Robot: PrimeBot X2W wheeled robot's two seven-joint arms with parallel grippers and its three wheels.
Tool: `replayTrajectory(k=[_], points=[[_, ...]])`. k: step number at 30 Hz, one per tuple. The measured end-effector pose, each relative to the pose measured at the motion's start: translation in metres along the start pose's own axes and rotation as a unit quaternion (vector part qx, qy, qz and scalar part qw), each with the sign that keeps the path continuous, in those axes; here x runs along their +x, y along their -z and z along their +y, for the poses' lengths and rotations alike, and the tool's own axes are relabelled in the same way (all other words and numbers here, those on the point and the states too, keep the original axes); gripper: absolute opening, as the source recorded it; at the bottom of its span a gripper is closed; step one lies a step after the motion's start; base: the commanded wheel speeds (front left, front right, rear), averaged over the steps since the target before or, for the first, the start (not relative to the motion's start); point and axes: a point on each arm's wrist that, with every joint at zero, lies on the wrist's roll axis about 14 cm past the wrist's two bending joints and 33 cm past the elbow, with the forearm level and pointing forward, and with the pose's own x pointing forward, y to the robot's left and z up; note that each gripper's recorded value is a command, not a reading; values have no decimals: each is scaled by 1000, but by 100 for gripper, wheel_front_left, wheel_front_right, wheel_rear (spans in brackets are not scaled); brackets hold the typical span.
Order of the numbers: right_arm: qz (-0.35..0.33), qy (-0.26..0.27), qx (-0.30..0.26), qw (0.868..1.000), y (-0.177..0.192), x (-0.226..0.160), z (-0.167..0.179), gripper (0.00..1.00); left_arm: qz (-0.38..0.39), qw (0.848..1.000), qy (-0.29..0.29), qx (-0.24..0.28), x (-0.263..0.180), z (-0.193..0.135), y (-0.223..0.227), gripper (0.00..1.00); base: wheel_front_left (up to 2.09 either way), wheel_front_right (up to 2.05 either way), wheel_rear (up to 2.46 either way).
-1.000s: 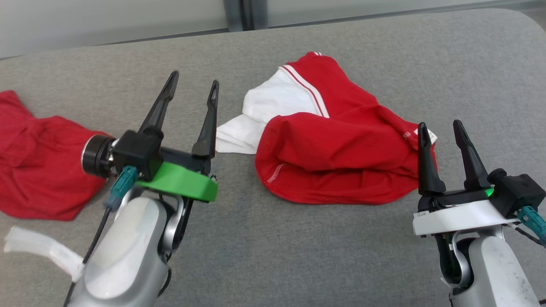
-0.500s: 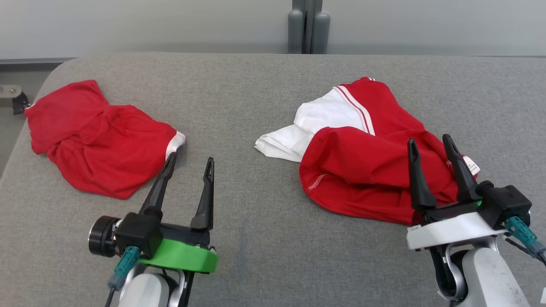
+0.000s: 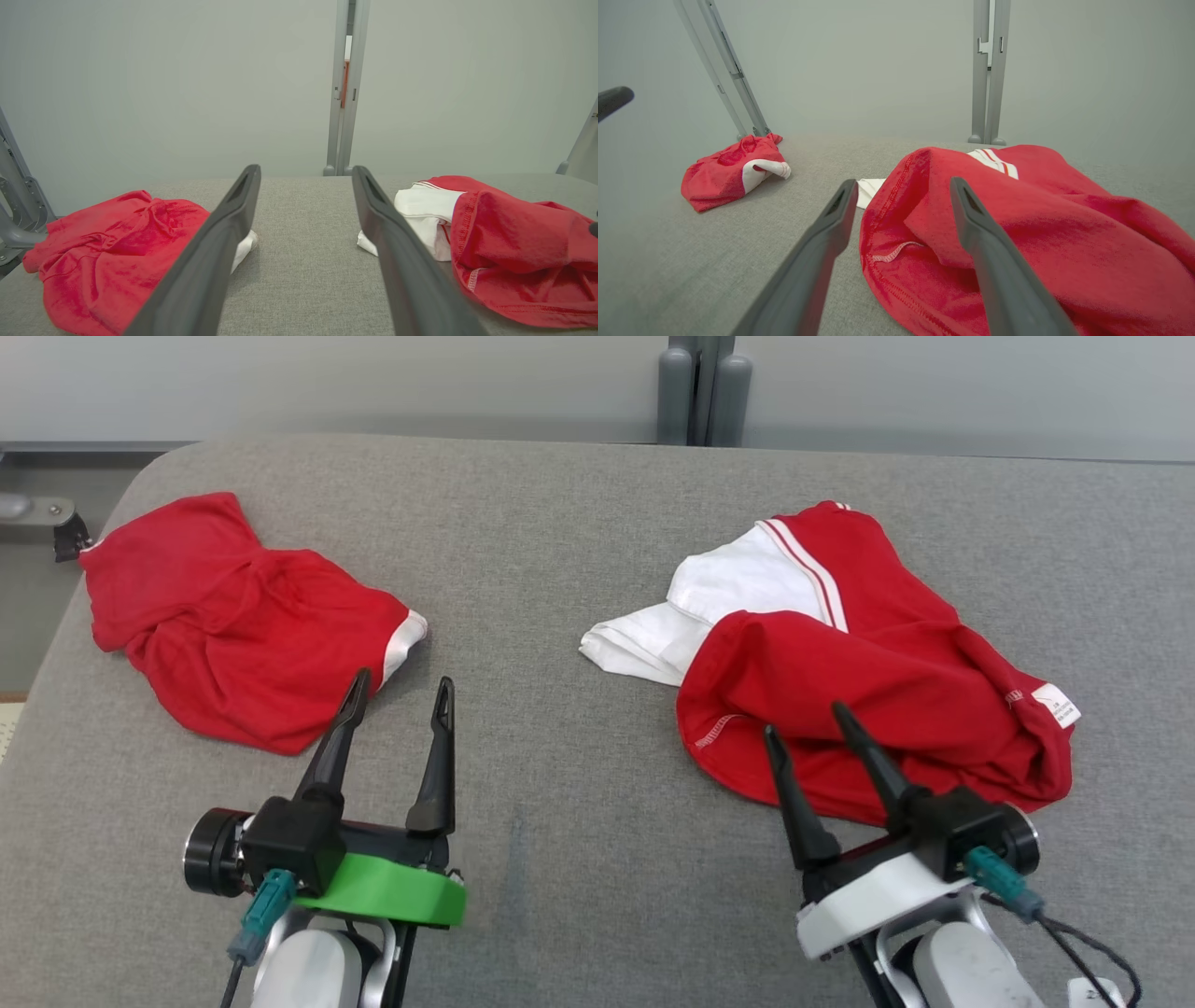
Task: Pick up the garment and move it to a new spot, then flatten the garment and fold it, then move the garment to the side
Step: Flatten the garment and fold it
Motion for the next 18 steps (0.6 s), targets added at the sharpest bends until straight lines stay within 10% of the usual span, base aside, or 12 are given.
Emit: replayTrajectory(k=[18], points=[[174,-77,-11,982,115,29,31,100,11,999,-49,-15,-7,27,5,100,0,0,0]])
